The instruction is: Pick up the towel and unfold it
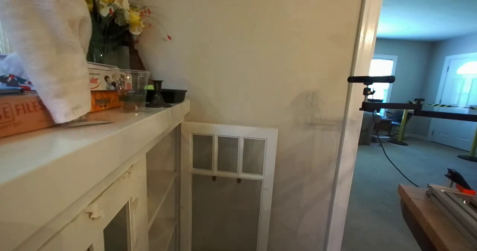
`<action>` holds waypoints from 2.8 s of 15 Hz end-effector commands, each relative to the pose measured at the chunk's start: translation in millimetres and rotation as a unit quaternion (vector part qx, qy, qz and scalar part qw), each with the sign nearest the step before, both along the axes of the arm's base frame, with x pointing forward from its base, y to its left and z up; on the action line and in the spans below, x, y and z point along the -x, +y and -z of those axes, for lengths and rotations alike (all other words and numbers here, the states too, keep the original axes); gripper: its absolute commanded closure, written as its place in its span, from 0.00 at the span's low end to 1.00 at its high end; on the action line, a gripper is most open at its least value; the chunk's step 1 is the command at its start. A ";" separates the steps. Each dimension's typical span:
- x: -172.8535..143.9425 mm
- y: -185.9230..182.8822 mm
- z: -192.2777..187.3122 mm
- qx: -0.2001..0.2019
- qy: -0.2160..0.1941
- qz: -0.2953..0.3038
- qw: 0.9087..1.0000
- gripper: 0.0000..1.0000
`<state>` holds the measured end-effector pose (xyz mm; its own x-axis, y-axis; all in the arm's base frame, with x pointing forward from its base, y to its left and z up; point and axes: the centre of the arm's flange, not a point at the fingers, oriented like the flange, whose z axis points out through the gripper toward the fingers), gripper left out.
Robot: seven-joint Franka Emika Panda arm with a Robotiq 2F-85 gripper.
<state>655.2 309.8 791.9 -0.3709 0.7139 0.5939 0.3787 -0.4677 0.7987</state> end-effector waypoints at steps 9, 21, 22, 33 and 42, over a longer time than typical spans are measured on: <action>0.6 73.0 -77.2 0.003 0.034 -0.286 0.958 1.00; -63.8 8.8 -30.8 0.025 0.047 -0.094 0.994 1.00; -71.8 2.6 -24.7 0.027 0.047 -0.074 0.996 1.00; -141.8 -28.4 95.3 0.035 0.106 0.125 0.986 1.00; -156.3 -84.2 132.0 -0.068 0.184 0.262 0.945 1.00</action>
<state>764.3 226.5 648.4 0.1692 0.7053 0.6885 0.3602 -0.6945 0.6229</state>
